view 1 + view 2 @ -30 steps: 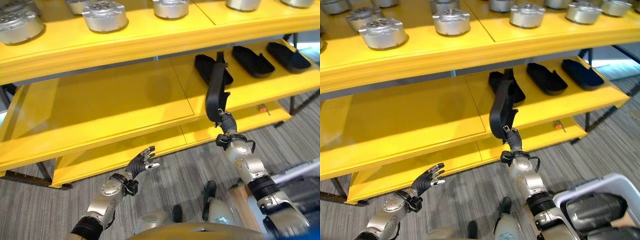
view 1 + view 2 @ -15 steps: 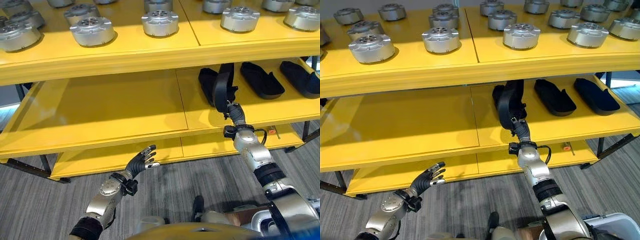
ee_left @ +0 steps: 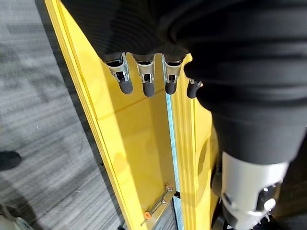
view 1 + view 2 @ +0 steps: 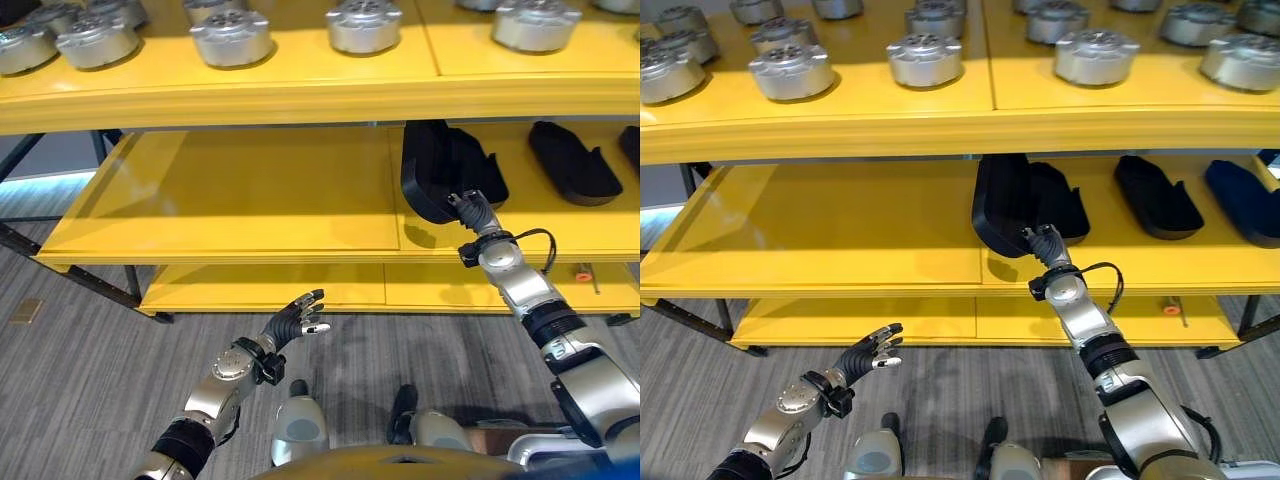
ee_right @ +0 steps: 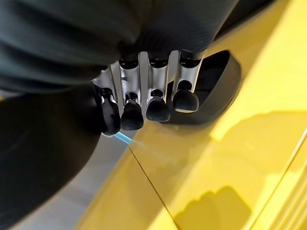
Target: Move parts from the plastic box to the shelf.
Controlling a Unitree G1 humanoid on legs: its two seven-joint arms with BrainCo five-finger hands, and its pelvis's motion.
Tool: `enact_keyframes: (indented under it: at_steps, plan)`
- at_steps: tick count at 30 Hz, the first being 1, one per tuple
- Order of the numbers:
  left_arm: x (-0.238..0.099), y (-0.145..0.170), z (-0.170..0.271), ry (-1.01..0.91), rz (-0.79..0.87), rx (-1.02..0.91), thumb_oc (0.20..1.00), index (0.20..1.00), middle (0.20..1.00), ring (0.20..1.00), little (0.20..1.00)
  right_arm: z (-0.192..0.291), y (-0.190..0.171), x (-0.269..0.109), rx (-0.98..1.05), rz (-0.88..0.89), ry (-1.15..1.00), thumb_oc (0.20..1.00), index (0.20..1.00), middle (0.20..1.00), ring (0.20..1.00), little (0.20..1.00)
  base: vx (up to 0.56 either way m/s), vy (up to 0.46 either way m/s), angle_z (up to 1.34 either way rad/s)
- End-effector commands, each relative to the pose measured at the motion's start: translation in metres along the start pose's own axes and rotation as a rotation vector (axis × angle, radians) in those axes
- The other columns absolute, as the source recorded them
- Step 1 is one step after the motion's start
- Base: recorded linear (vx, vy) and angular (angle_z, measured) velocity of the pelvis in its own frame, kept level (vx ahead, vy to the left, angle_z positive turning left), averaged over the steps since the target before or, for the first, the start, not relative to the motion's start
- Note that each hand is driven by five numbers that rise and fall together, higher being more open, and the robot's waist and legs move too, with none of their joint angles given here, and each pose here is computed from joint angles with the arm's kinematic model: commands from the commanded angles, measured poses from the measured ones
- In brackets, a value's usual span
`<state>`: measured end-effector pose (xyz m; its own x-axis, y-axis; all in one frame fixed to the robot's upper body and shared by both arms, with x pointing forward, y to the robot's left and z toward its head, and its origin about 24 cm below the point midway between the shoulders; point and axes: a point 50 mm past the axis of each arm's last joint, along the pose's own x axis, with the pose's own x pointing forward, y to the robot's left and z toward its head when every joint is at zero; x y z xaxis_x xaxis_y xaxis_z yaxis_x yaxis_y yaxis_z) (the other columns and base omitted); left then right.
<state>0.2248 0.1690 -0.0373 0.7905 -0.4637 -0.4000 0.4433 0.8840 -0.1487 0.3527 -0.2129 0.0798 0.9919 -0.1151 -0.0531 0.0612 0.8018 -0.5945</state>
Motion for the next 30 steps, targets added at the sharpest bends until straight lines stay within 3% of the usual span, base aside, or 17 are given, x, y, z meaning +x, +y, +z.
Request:
enact_keyframes:
  at_steps: [1, 16, 26, 30]
  plan:
    - [-0.006, 0.001, 0.005, -0.046, -0.005, 0.0, 1.0, 1.0, 1.0, 1.0, 1.0, 0.049, -0.015, 0.005, 0.031, -0.084, -0.246, 0.2, 0.2, 0.2, 0.2, 0.2, 0.1, 0.185, 0.12]
    - [-0.013, 0.009, 0.001, -0.05, 0.056, -0.023, 1.0, 1.0, 1.0, 1.0, 1.0, 0.046, 0.01, 0.008, 0.125, -0.122, -0.133, 0.2, 0.2, 0.2, 0.2, 0.2, 0.02, 0.1, 0.09]
    - [-0.007, 0.01, 0.013, -0.077, 0.048, -0.007, 1.0, 1.0, 1.0, 1.0, 1.0, 0.049, -0.01, 0.022, 0.12, -0.244, -0.055, 0.2, 0.2, 0.2, 0.2, 0.2, -0.04, 0.066, 0.0]
    - [-0.003, 0.011, 0.021, -0.098, 0.052, -0.003, 1.0, 1.0, 1.0, 1.0, 1.0, 0.052, -0.022, 0.028, 0.029, -0.272, -0.066, 0.2, 0.2, 0.2, 0.2, 0.2, -0.07, 0.028, 0.07]
